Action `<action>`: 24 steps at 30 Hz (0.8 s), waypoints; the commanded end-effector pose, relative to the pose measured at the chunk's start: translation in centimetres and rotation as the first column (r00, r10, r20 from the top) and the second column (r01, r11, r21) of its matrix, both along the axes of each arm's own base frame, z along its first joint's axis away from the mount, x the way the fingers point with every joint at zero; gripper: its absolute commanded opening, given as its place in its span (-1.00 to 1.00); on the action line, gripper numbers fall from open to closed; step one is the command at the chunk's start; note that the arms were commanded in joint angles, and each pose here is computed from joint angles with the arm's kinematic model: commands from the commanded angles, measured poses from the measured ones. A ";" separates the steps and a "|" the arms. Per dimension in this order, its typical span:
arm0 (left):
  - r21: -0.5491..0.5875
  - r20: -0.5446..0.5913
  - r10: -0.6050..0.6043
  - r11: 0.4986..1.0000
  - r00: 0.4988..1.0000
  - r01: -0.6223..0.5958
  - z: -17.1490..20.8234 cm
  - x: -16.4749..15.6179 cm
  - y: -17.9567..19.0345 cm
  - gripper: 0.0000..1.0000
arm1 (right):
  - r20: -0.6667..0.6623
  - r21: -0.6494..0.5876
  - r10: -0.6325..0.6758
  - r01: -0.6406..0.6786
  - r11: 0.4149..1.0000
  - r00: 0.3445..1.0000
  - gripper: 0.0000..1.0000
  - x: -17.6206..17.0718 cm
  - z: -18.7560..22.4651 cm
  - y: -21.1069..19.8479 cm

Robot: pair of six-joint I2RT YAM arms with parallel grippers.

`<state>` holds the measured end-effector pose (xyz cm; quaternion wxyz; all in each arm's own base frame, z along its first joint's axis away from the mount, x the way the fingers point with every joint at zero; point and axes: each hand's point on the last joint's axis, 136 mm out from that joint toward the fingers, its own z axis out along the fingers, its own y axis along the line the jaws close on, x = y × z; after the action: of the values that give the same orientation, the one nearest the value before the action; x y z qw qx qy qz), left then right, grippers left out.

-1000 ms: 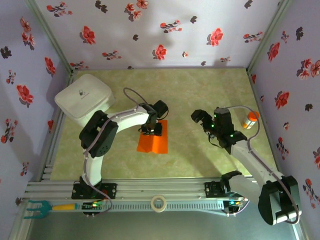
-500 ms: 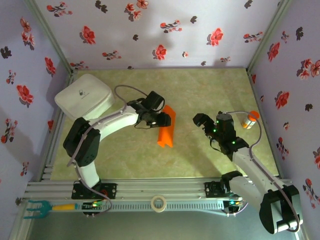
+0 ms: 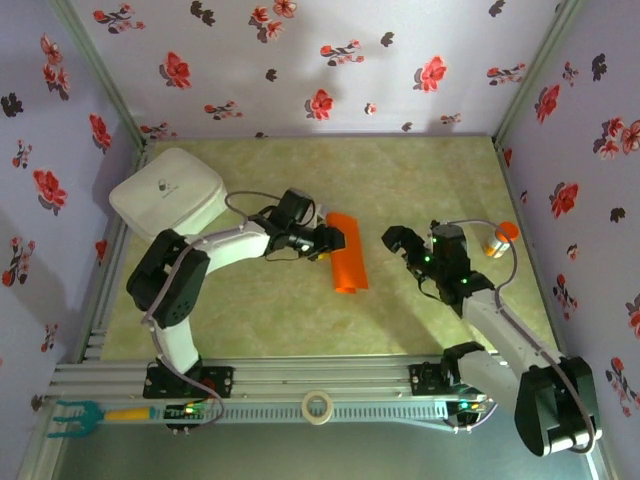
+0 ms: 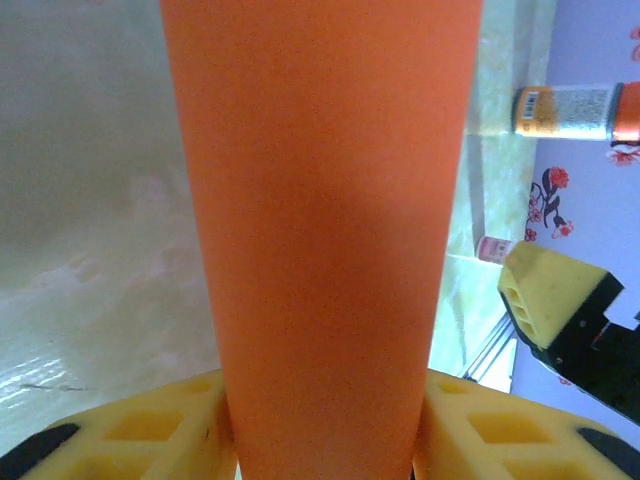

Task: Fold a paper plane with a square sheet of paper (pick it up from the middle)
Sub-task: First fold the square sheet of paper in half at the center of the table.

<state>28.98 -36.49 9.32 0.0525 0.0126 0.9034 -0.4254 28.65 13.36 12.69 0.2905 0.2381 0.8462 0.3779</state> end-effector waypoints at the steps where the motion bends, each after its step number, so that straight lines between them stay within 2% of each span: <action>1: -0.042 -0.052 0.000 0.999 0.999 -0.002 -1.2 -0.1 -0.4 -0.07 | 0.002 0.029 0.046 -0.046 0.999 0.999 0.91 0.7 0.6 1.0; 7: 0.003 -0.104 -0.004 1.000 0.995 0.005 -3.8 -0.6 0.0 -0.08 | -0.036 0.045 0.083 -0.081 0.996 0.996 0.91 1.3 -0.2 1.9; 11: -0.003 -0.131 -0.054 0.999 0.990 0.054 -4.4 -1.0 -0.2 -0.10 | -0.039 0.057 0.091 -0.089 0.994 0.995 0.90 1.5 -0.4 2.2; 16: 0.056 -0.155 -0.080 0.994 0.985 0.090 -5.5 -1.3 0.6 -0.10 | -0.052 0.063 0.106 -0.103 0.993 0.993 0.88 1.5 -0.8 2.5; 24: 0.128 -0.130 -0.073 0.988 0.989 0.090 -6.2 -0.7 1.5 -0.08 | -0.069 0.067 0.126 -0.121 0.990 0.990 0.88 1.6 -1.5 3.0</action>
<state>27.98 -35.59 3.62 -0.0217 0.0193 0.9235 -0.3826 29.37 15.61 9.80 0.2155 0.2256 0.8639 0.3955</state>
